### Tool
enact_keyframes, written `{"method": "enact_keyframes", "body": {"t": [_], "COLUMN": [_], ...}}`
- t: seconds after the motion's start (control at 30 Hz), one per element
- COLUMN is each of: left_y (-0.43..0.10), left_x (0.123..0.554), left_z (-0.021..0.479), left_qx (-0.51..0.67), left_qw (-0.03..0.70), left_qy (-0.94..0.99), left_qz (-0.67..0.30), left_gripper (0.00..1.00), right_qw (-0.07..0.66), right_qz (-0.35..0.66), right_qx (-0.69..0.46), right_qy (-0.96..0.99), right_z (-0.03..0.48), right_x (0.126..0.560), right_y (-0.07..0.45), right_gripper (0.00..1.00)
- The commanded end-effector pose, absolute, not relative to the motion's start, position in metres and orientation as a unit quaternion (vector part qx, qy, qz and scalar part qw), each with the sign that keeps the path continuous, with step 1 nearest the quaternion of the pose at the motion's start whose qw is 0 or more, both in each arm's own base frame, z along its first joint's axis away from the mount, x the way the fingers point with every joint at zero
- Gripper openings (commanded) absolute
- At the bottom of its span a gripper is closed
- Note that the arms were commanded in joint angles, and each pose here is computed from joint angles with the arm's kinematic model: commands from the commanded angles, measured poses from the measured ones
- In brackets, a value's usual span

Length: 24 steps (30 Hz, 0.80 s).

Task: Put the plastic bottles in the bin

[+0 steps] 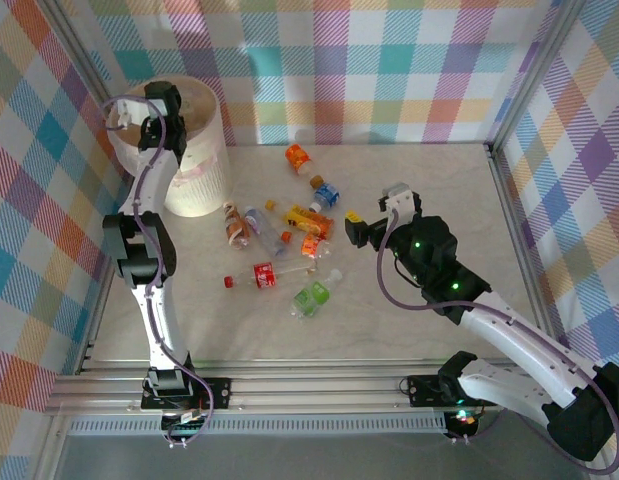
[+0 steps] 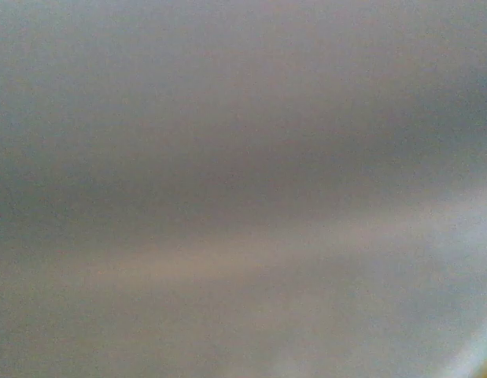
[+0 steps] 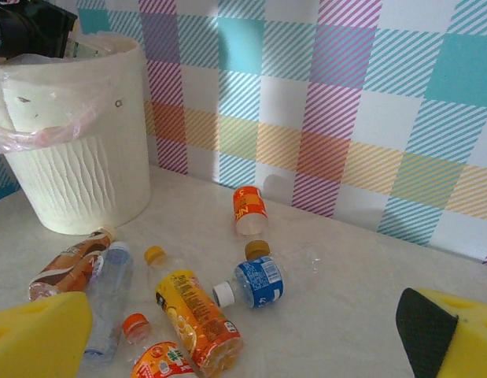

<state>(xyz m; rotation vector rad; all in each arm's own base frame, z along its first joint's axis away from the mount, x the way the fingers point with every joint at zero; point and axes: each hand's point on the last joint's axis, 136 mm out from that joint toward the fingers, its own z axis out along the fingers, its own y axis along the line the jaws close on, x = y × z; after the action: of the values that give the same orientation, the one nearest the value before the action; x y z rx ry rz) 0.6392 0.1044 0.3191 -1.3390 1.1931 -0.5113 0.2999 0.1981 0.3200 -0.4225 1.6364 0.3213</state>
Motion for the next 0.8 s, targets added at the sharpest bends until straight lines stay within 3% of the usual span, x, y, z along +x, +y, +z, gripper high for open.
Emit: {"method": "enact_keyframes", "body": {"t": [0.0,0.1,0.37,0.6,0.77], "left_y": [0.117,0.115,0.101,0.093,0.091], "left_x": [0.638,0.640,0.646,0.635,0.626], "left_z": [0.334,0.337,0.370,0.394,0.407], "left_qx": [-0.575,-0.566,-0.518,-0.498,-0.491], "left_qw": [0.612,0.613,0.627,0.631,0.635], "left_qy": [0.500,0.507,0.531,0.541,0.544], "left_qz": [-0.214,-0.217,-0.239,-0.246,-0.246], "left_gripper": [0.62,0.75,0.92,1.00,1.00], "right_qw": [0.659,0.657,0.652,0.648,0.647], "right_qz": [0.131,0.134,0.133,0.130,0.132], "right_qx": [-0.186,-0.188,-0.184,-0.186,-0.189], "right_qy": [0.717,0.718,0.724,0.727,0.727], "right_z": [0.323,0.321,0.316,0.313,0.314], "right_x": [0.299,0.300,0.305,0.305,0.307], "right_y": [0.195,0.197,0.200,0.200,0.203], "right_gripper": [1.00,1.00,1.00,1.00,1.00]}}
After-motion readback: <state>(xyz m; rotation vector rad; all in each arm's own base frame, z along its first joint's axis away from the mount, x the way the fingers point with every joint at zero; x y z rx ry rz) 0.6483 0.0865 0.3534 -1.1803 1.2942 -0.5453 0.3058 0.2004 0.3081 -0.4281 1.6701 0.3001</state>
